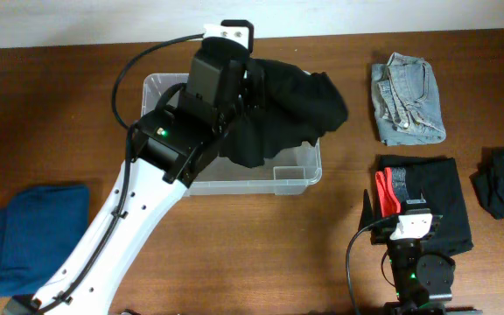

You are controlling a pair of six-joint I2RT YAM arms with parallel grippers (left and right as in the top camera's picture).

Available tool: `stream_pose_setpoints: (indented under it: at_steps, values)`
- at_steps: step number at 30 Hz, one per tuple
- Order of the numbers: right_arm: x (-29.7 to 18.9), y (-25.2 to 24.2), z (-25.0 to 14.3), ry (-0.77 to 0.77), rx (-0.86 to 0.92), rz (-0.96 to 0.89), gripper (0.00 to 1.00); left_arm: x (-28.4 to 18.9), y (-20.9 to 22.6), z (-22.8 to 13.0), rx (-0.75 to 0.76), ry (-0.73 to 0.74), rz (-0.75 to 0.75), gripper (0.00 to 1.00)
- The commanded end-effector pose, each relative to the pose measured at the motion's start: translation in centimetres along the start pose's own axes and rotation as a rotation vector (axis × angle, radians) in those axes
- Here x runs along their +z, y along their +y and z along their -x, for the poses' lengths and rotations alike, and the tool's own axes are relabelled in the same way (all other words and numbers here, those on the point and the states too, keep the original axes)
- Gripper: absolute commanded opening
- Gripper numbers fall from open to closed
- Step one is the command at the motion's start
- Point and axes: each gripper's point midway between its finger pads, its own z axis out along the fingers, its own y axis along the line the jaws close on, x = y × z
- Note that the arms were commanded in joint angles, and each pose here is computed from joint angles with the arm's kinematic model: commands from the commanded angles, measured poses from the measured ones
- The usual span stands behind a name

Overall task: Pack container
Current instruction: 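Carry the black garment over the clear bin with the left gripper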

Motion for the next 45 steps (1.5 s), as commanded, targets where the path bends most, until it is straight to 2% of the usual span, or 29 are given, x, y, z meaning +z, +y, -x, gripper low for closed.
stream_pose_setpoints:
  at_steps: [1,10,14,26,36,39,45]
  values:
    - [0.0,-0.2,-0.2,0.002,-0.003,-0.011,0.98,-1.8,0.4,2.7,-0.119,-0.100,0.024,0.01]
    - [0.0,-0.2,-0.2,0.002,-0.003,-0.011,0.98,-3.0,5.8,3.8,-0.187,-0.211,0.322,0.01]
    - [0.0,-0.2,-0.2,0.002,-0.003,-0.011,0.98,-3.1,6.9,4.2,-0.252,-0.232,0.344,0.01]
    - [0.0,-0.2,-0.2,0.002,-0.003,-0.011,0.98,-3.4,11.3,2.2,-0.717,-0.247,0.432,0.01]
    - [0.0,-0.2,-0.2,0.002,-0.003,-0.011,0.99,-3.1,11.8,2.2,-0.968,-0.284,0.396,0.01]
    - [0.0,-0.2,-0.2,0.002,-0.003,-0.011,0.98,-2.1,10.7,2.1,-1.063,-0.249,0.326,0.01]
    - [0.0,-0.2,-0.2,0.002,-0.003,-0.011,0.98,1.0,7.5,2.4,-1.094,-0.158,0.162,0.01]
